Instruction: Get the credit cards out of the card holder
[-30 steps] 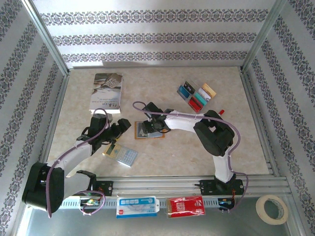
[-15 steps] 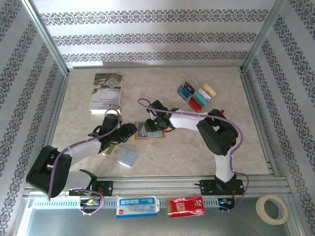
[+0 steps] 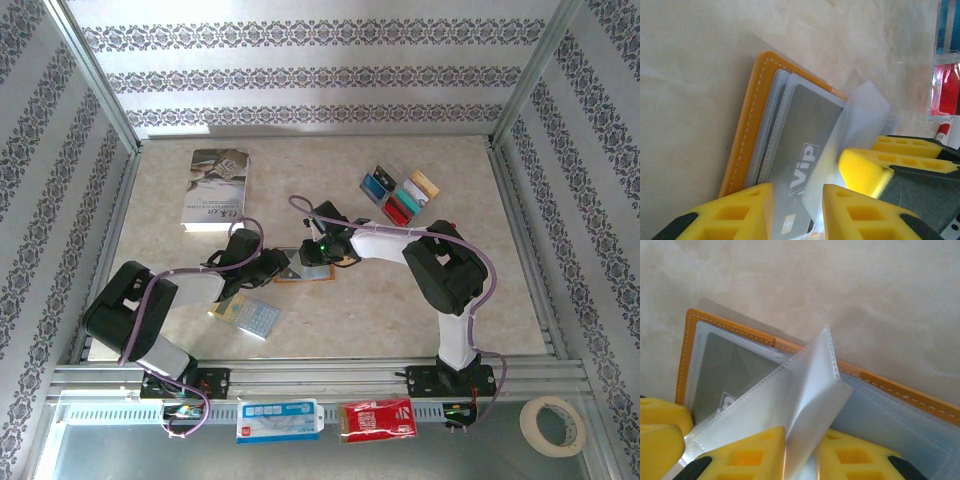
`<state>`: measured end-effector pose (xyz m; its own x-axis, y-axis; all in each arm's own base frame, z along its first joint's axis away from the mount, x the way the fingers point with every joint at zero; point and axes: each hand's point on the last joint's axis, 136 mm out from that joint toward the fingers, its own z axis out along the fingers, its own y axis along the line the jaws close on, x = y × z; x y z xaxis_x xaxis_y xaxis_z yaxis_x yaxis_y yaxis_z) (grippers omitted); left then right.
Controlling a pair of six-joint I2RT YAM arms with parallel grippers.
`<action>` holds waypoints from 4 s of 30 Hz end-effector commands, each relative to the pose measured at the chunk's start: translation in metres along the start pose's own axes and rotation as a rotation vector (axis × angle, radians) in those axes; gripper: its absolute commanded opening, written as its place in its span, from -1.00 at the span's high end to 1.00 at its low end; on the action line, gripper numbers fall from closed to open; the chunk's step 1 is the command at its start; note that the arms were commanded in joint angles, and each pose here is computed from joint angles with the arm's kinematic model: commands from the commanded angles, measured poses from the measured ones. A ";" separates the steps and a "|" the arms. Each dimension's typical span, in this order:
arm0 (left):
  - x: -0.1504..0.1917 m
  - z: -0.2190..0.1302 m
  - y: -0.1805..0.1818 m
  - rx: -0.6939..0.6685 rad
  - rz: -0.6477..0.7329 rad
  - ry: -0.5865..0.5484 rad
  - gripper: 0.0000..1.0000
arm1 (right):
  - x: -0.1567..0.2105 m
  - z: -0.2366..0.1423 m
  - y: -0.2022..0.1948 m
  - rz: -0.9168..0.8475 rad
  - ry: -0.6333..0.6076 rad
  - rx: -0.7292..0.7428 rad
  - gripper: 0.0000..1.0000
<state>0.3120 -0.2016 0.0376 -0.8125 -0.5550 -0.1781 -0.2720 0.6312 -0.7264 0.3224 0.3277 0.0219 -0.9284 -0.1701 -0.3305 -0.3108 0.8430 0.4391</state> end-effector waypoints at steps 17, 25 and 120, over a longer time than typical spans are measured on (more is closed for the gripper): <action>0.001 -0.007 -0.022 -0.008 0.076 0.003 0.34 | 0.013 -0.005 -0.009 0.061 0.036 -0.061 0.66; 0.006 -0.008 -0.022 -0.044 0.110 0.018 0.34 | 0.014 -0.006 -0.010 0.059 0.035 -0.058 0.66; 0.010 -0.008 -0.055 -0.085 0.316 0.000 0.09 | -0.024 -0.091 -0.022 0.198 -0.195 -0.125 0.42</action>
<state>0.3196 -0.2691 0.1021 -0.8693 -0.3103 -0.3847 0.0206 0.7549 -0.6555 0.3395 0.2374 0.0949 -0.9027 0.1490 -0.4035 -0.1157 0.8194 0.5614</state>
